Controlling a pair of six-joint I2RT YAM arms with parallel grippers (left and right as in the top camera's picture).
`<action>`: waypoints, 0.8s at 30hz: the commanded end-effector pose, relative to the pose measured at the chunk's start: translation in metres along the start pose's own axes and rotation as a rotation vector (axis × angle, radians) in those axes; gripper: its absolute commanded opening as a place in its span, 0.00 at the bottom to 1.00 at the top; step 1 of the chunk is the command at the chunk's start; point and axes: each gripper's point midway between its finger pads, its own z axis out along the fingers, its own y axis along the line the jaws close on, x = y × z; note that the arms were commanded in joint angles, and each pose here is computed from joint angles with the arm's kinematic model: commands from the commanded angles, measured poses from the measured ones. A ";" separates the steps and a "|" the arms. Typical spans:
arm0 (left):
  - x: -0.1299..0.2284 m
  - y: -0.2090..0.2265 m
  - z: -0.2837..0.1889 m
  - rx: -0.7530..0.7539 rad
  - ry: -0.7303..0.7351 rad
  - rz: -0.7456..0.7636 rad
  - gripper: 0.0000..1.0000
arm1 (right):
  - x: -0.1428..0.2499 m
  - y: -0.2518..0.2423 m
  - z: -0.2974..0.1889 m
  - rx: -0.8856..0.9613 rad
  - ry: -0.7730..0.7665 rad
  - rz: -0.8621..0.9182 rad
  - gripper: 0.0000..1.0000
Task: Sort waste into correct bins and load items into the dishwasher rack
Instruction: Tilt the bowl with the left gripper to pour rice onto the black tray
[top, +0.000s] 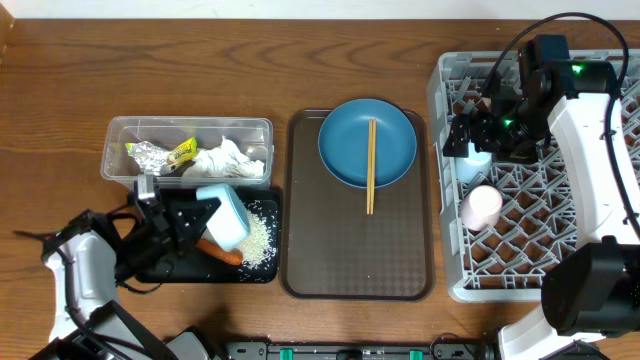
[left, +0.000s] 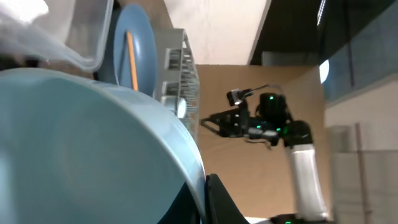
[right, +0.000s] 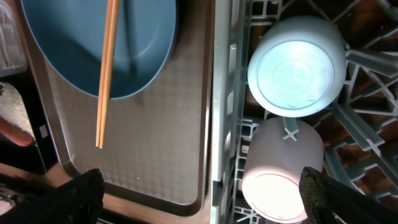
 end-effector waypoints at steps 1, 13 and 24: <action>-0.005 -0.003 -0.002 0.023 -0.022 0.051 0.06 | -0.003 0.003 -0.001 -0.007 -0.005 -0.010 0.99; 0.008 -0.005 -0.004 -0.002 -0.010 -0.045 0.06 | -0.003 0.003 -0.001 -0.007 -0.006 -0.010 0.99; 0.010 -0.011 -0.004 0.019 -0.018 0.040 0.06 | -0.003 0.003 -0.001 -0.007 -0.006 -0.010 0.99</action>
